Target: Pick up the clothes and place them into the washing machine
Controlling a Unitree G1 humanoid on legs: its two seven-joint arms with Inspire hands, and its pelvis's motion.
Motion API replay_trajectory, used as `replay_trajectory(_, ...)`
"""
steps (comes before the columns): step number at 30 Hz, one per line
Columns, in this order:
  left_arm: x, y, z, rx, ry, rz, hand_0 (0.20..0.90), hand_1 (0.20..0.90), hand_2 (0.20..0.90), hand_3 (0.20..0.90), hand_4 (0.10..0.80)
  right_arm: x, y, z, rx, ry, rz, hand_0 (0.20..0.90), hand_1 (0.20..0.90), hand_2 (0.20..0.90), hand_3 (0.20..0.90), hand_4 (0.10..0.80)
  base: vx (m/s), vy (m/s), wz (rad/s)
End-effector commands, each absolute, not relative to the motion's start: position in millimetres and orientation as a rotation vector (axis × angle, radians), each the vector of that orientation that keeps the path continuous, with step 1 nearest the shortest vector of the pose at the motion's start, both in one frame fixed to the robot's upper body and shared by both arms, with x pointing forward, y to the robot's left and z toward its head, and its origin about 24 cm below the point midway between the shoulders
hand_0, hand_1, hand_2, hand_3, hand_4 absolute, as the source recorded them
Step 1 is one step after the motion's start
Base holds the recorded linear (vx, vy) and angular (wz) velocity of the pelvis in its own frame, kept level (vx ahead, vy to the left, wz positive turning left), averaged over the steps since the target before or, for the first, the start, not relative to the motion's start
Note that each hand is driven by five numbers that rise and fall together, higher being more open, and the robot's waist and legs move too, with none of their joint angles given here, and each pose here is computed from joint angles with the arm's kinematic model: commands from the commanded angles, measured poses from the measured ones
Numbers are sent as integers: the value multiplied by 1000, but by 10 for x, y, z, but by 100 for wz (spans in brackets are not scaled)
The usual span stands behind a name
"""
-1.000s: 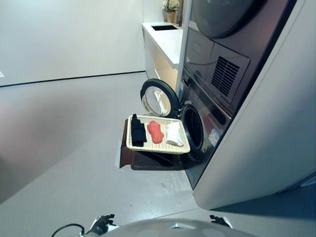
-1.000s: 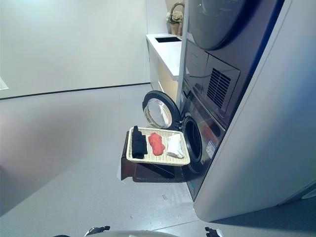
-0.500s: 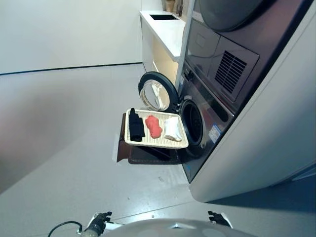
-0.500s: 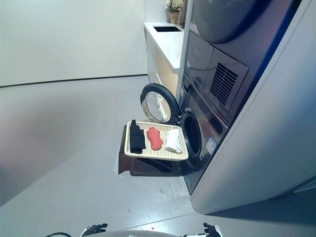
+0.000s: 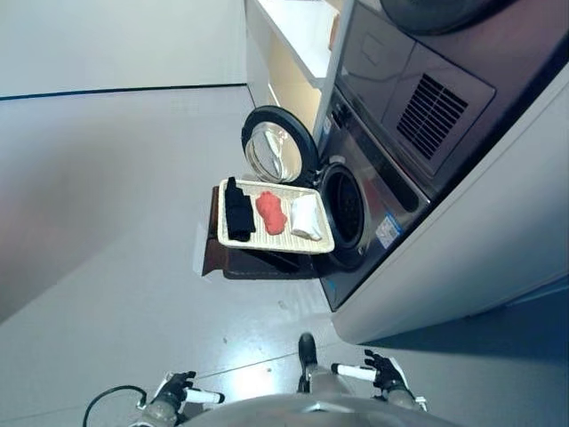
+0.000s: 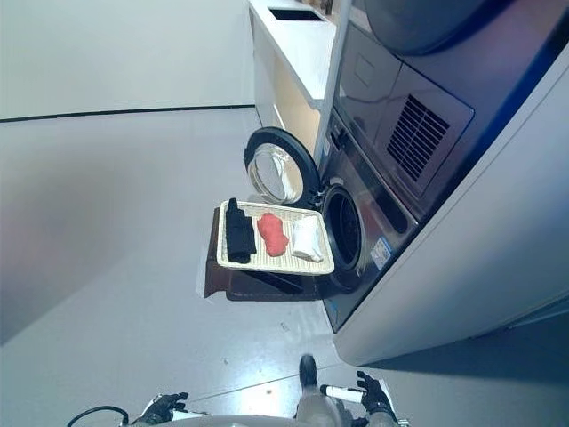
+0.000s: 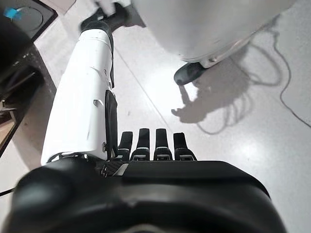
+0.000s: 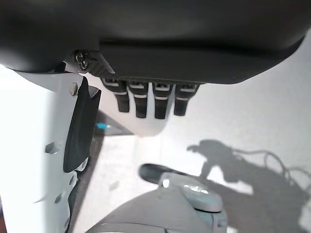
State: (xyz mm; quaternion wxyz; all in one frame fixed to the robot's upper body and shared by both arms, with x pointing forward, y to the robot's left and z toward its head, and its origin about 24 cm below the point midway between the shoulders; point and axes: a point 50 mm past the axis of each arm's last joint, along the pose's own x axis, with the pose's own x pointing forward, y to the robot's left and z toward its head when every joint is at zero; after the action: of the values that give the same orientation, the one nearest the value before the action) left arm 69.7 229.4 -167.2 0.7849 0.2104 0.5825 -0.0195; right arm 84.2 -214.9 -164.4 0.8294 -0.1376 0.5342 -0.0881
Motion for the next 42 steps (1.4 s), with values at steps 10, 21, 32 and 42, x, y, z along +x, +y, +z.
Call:
replay_trajectory(10, 1200, 2001, -1586, 377, 1045, -50, 900, 900, 900, 900, 800, 562, -2555, -1593, -409, 1196, -258, 900, 900, 900, 900, 800, 309, -221, 31)
replay_trajectory(21, 1205, 2062, -1569, 351, 1027, 24, 900, 900, 900, 900, 800, 726, -2467, -1591, -453, 1152, -211, 900, 900, 900, 900, 800, 287, -55, -27)
replay_trajectory(32, 1244, 2160, -1545, 401, 1028, 13, 900, 900, 900, 900, 800, 780, -2551, -1568, -406, 1155, -280, 900, 900, 900, 900, 800, 265, 223, -55)
replay_trajectory(42, 1294, 2308, -1504, 436, 1034, 27, 900, 900, 900, 900, 800, 957, -2557, -1526, -371, 1101, -303, 900, 900, 900, 900, 800, 109, 198, 5)
